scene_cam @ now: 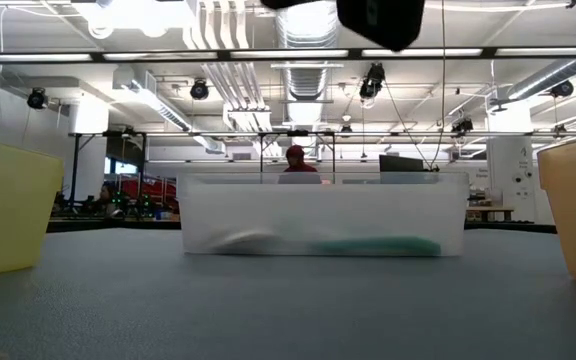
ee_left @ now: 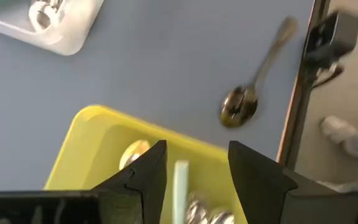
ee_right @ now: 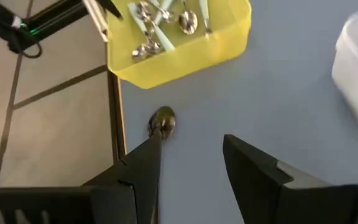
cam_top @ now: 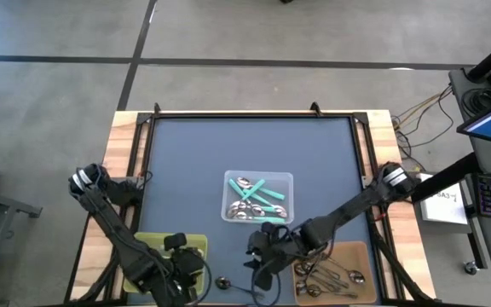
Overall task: Sort silverware by color (type)
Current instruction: Put the black spoon into the orange bin
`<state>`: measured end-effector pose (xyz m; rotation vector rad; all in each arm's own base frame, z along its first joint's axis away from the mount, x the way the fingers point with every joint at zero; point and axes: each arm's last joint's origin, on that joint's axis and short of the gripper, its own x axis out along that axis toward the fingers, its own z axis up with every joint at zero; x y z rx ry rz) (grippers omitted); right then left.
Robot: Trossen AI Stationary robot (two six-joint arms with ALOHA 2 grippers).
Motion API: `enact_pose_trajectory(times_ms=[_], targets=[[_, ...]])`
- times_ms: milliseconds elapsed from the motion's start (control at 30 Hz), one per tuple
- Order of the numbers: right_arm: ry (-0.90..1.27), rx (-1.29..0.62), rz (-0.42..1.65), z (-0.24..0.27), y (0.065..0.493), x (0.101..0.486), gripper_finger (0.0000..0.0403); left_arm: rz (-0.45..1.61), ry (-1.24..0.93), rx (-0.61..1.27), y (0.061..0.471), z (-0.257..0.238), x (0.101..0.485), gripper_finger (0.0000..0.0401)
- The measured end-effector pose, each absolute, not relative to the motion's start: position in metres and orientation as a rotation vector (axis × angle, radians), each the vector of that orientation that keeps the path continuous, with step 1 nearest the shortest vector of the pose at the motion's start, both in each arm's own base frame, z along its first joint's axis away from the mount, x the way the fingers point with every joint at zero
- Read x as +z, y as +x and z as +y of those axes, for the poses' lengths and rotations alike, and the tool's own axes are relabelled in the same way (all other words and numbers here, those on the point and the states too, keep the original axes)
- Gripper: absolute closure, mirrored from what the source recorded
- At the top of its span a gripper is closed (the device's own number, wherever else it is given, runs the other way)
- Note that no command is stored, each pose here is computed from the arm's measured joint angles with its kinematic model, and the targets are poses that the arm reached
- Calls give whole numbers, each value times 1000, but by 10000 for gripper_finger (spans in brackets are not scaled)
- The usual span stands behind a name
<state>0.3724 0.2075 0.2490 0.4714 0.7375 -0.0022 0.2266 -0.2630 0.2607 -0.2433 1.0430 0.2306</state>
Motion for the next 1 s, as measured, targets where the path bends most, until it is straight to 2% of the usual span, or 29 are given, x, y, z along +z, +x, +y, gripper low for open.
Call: enact_pose_trajectory(times_ms=[533, 800, 1000], targets=[[752, -89, 749, 237, 396, 200, 239, 1096, -81, 153, 191, -278, 260, 249], [667, -60, 846, 267, 437, 192, 239, 1117, -21, 146, 178, -281, 260, 249], [593, -67, 884, 273, 454, 205, 239, 1131, 25, 130, 166, -284, 260, 249]])
